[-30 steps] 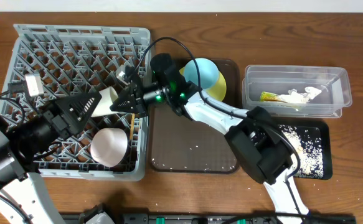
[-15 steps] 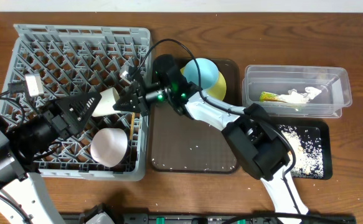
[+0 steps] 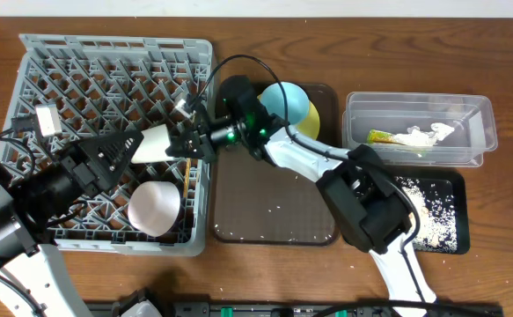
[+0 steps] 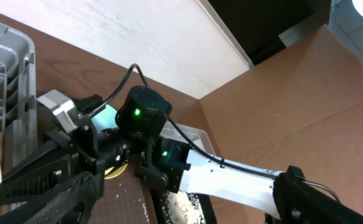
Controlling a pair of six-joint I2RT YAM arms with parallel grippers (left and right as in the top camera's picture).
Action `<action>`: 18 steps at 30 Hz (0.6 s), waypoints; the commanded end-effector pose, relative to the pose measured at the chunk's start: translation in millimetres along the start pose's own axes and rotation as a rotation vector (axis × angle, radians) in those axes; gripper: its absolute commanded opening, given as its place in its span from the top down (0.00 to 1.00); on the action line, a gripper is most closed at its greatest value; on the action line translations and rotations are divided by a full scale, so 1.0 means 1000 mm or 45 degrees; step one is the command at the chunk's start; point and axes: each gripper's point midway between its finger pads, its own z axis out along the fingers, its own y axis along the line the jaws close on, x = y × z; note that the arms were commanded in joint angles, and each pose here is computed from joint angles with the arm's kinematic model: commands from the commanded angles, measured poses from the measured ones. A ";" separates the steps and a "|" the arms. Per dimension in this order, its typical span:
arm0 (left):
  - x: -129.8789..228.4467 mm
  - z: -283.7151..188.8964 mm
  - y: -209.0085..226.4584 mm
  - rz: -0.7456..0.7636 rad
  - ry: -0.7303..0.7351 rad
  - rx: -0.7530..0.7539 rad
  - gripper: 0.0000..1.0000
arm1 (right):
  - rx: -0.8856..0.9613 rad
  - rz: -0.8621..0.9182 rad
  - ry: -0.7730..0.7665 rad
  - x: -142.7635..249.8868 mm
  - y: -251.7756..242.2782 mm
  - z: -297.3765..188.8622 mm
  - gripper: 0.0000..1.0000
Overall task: Sort waste into correct bins and load items into the dishwasher
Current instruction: 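Lower the cup into the rack, release it, and withdraw the right gripper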
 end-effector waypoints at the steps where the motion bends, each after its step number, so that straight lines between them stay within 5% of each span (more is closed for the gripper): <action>1: -0.001 -0.001 -0.002 0.013 -0.004 0.004 0.09 | 0.042 0.071 -0.034 -0.008 -0.014 -0.018 0.99; 10: -0.001 -0.001 -0.002 0.013 -0.004 0.004 0.09 | 0.040 0.143 -0.044 -0.010 -0.019 -0.032 0.88; 18: -0.001 -0.001 -0.002 0.013 -0.004 0.004 0.09 | 0.075 0.256 -0.019 -0.001 -0.029 -0.040 0.87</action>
